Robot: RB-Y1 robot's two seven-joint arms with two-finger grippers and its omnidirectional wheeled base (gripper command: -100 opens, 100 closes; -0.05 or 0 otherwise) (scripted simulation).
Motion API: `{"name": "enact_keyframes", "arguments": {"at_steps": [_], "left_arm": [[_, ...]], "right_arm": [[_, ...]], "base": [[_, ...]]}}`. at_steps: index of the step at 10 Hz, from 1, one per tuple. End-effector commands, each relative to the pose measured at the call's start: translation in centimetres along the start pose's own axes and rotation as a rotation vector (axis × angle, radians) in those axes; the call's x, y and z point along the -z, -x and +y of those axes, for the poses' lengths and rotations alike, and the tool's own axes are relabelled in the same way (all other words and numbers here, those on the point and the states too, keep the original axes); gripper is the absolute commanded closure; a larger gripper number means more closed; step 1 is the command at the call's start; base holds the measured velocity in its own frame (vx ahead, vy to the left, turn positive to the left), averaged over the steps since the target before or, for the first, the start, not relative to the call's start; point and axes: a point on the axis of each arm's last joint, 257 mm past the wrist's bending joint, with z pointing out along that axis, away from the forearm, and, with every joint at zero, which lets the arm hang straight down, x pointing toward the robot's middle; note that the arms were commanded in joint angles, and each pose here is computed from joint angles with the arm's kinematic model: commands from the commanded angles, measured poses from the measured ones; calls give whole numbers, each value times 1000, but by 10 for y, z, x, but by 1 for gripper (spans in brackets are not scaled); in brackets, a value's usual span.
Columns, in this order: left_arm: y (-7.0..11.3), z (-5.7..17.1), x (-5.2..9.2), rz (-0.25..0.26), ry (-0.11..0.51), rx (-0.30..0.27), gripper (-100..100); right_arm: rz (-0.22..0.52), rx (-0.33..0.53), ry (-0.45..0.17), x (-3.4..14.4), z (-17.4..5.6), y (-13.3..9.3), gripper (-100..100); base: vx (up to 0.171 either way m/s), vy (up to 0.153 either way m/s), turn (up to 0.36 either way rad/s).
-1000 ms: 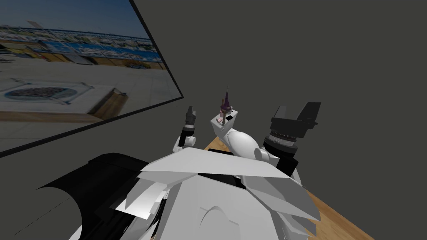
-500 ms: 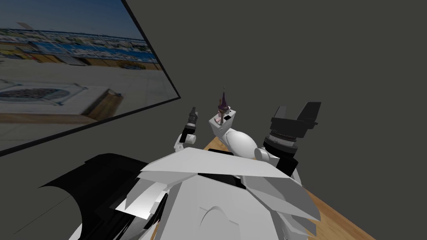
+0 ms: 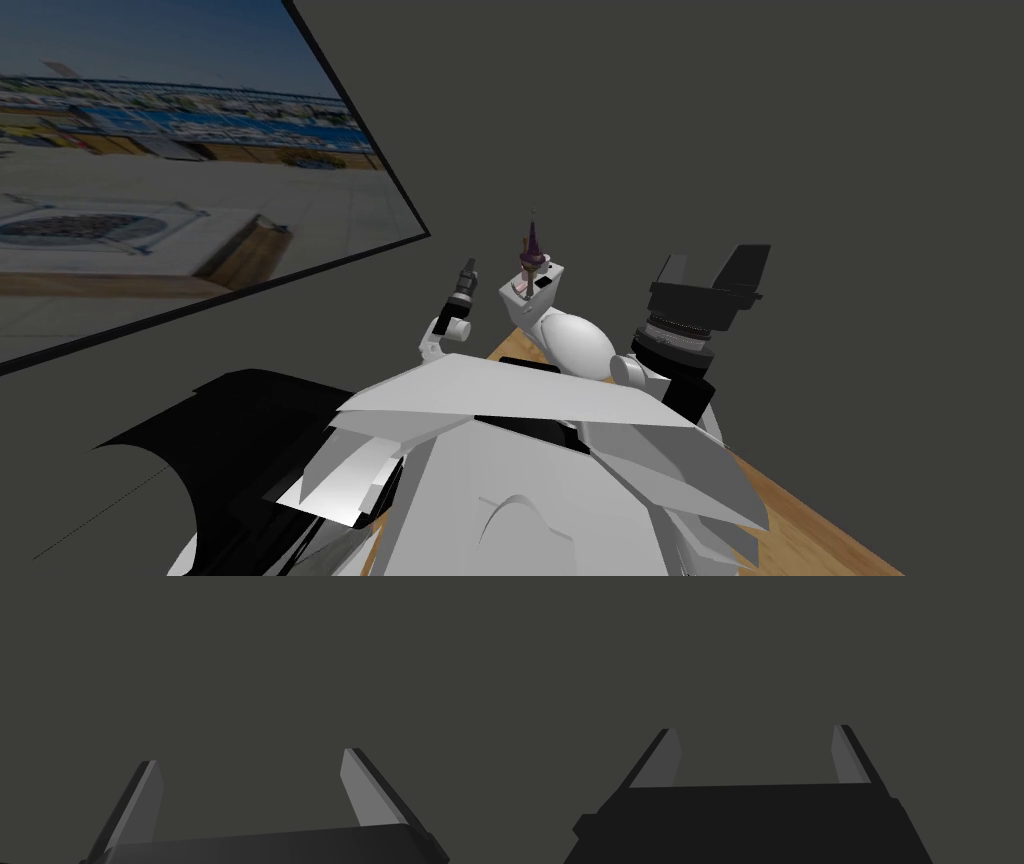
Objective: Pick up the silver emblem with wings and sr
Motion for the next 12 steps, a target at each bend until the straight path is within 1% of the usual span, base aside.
{"name": "enact_keyframes", "arguments": {"at_steps": [1, 2, 3, 4, 5, 6, 7, 8, 9, 10, 11, 12], "left_arm": [[-5, 13, -9, 23, 41, -6, -100], [-6, 21, -8, 30, 71, -6, -100], [-7, 25, -8, 33, 85, -6, -100], [-11, 37, -15, 54, 121, -12, -100], [-12, 42, -14, 59, 145, -12, -100], [-15, 51, -21, 77, 167, -19, -100], [-17, 59, -19, 85, 200, -19, -100], [-18, 63, -18, 88, 216, -19, -100], [-21, 74, -25, 109, 250, -27, -100], [-23, 82, -22, 116, 282, -28, -100], [-25, 91, -29, 135, 309, -36, -100], [-26, 98, -26, 142, 338, -37, -100]], "right_arm": [[0, 0, 0, 0, 0, 0, 0], [0, 0, 0, 0, 0, 0, 0], [0, 0, 0, 0, 0, 0, 0], [0, 0, 0, 0, 0, 0, 0], [0, 0, 0, 0, 0, 0, 0], [0, 0, 0, 0, 0, 0, 0], [0, 0, 0, 0, 0, 0, 0], [0, 0, 0, 0, 0, 0, 0], [0, 0, 0, 0, 0, 0, 0], [0, 0, 0, 0, 0, 0, 0], [0, 0, 0, 0, 0, 0, 0], [0, 0, 0, 0, 0, 0, 0]], "base": [[-6, -8, 11], [-11, -15, 4], [-13, -23, -38], [-9, -14, -5], [-11, -14, 27], [-17, -36, -49], [-15, -42, -64], [-7, -11, 18], [-8, -32, -72], [-20, -33, 41], [-3, -5, 13], [7, -1, -75]]}}
